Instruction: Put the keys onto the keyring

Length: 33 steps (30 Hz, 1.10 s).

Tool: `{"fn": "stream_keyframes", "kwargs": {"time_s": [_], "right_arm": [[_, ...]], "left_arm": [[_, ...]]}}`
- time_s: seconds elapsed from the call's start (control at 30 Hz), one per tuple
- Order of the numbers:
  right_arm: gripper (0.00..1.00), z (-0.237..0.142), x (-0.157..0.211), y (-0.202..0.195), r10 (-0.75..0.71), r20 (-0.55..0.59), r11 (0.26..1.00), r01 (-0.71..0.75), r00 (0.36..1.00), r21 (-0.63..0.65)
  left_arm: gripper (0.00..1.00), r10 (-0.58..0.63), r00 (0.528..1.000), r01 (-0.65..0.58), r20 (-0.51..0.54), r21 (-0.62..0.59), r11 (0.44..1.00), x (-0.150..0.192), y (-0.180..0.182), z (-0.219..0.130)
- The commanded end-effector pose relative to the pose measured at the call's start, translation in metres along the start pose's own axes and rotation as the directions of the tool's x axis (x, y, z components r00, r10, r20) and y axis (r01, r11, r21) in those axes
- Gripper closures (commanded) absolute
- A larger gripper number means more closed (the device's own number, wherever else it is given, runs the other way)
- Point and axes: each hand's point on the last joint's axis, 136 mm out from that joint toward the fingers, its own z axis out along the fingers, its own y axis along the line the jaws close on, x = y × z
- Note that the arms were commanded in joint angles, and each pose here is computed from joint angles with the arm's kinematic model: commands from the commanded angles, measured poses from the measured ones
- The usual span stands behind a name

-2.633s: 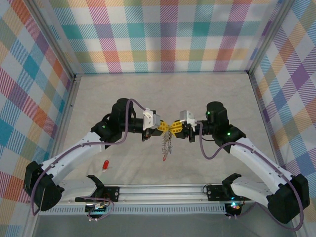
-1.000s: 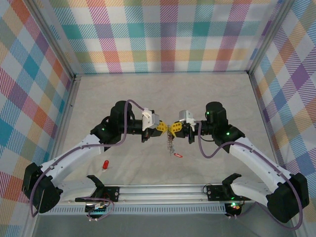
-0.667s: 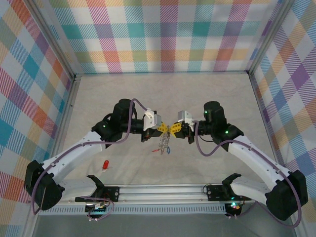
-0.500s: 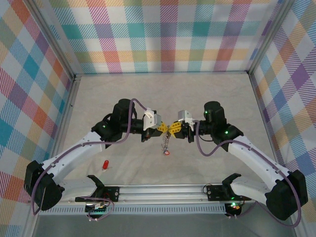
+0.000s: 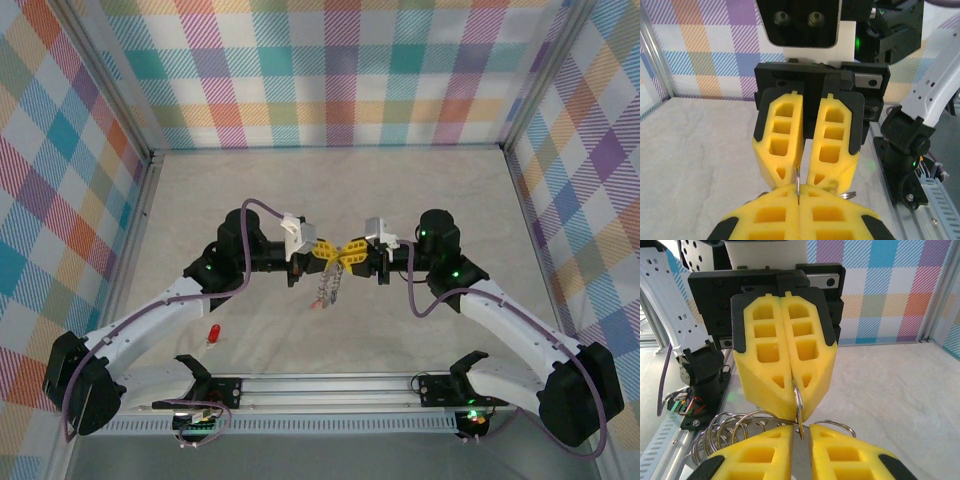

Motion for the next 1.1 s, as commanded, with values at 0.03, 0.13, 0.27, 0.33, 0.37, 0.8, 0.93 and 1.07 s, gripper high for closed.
{"fn": "stream_keyframes", "kwargs": {"time_s": [0.03,0.13,0.27,0.33,0.37,0.8,0.93,1.07], "right_arm": [[0.86,0.001,-0.014,0.013,-0.034,0.062,0.997,0.039,0.997,-0.073],[0.92,0.0,-0.018,0.018,-0.049,0.074,0.993,0.057,0.996,-0.104],[1.0,0.0,-0.02,0.02,-0.069,0.079,0.99,0.078,0.994,-0.115],[1.0,0.0,-0.019,0.02,-0.073,0.069,0.99,0.08,0.995,-0.113],[1.0,0.0,-0.019,0.019,-0.072,0.059,0.991,0.078,0.996,-0.109],[1.0,-0.005,0.0,0.019,-0.09,-0.072,0.993,0.084,0.993,-0.079],[1.0,-0.004,-0.002,0.018,-0.082,-0.056,0.994,0.077,0.995,-0.074],[1.0,-0.003,-0.001,0.016,-0.072,-0.057,0.995,0.067,0.996,-0.073]], "left_arm": [[1.0,0.063,0.989,-0.064,0.136,0.002,0.998,-0.039,-0.004,-0.007],[1.0,0.056,0.99,-0.059,0.13,0.016,0.998,-0.037,-0.006,-0.006],[1.0,0.047,0.992,-0.05,0.12,0.022,0.999,-0.033,-0.006,-0.004],[1.0,0.048,0.993,-0.048,0.109,0.0,0.999,-0.03,-0.003,-0.005],[1.0,0.049,0.994,-0.048,0.102,-0.012,0.999,-0.029,-0.002,-0.006],[0.85,0.074,0.99,-0.07,-0.117,0.038,0.997,0.0,-0.007,-0.006],[0.85,0.082,0.986,-0.075,-0.145,0.053,0.996,0.004,-0.006,-0.003],[0.82,0.088,0.983,-0.08,-0.162,0.06,0.995,0.005,-0.005,-0.002]]}}
